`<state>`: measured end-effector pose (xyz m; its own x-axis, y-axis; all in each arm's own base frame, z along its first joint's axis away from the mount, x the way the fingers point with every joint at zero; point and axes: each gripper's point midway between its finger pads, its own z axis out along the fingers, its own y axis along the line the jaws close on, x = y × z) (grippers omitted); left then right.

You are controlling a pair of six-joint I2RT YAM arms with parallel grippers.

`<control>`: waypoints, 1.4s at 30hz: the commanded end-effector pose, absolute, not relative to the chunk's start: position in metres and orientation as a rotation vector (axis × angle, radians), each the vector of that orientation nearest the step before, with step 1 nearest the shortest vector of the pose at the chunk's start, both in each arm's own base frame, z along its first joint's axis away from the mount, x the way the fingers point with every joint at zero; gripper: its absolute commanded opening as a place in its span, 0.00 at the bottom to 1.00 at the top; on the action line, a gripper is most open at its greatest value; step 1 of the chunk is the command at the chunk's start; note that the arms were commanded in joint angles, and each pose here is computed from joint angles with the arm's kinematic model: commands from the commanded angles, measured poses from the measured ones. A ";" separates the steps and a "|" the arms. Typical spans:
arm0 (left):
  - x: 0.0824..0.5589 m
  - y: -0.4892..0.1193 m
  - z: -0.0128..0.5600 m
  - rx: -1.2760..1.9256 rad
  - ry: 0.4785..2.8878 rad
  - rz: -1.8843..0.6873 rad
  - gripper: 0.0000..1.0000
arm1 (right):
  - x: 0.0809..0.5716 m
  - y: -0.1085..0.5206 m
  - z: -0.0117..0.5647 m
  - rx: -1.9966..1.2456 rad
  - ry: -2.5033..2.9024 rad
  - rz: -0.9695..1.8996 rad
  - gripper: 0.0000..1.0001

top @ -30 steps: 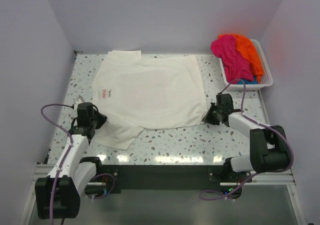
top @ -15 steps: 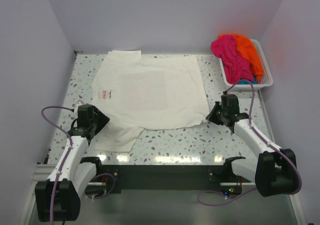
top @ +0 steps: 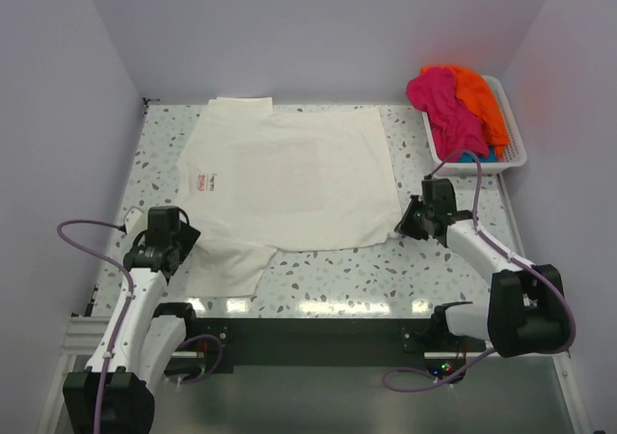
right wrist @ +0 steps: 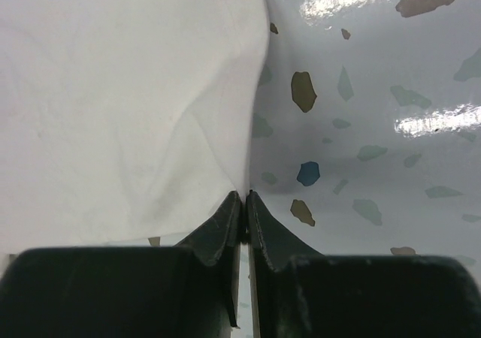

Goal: Fold and stack the t-shirts
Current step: Flatten the tshirt out

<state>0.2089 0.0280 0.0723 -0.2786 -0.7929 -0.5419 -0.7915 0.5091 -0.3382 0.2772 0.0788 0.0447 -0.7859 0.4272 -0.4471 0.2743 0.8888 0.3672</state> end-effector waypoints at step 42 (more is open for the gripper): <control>0.170 0.010 0.004 -1.401 2.308 0.263 0.27 | 0.292 0.087 0.053 0.469 2.478 0.443 0.06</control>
<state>0.1768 0.0067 0.0117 -0.4019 -0.8011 -0.4434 -0.8688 0.4866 -0.0917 0.2798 0.0855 0.0457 -0.7914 0.4247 -0.4396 0.2528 0.8822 0.3972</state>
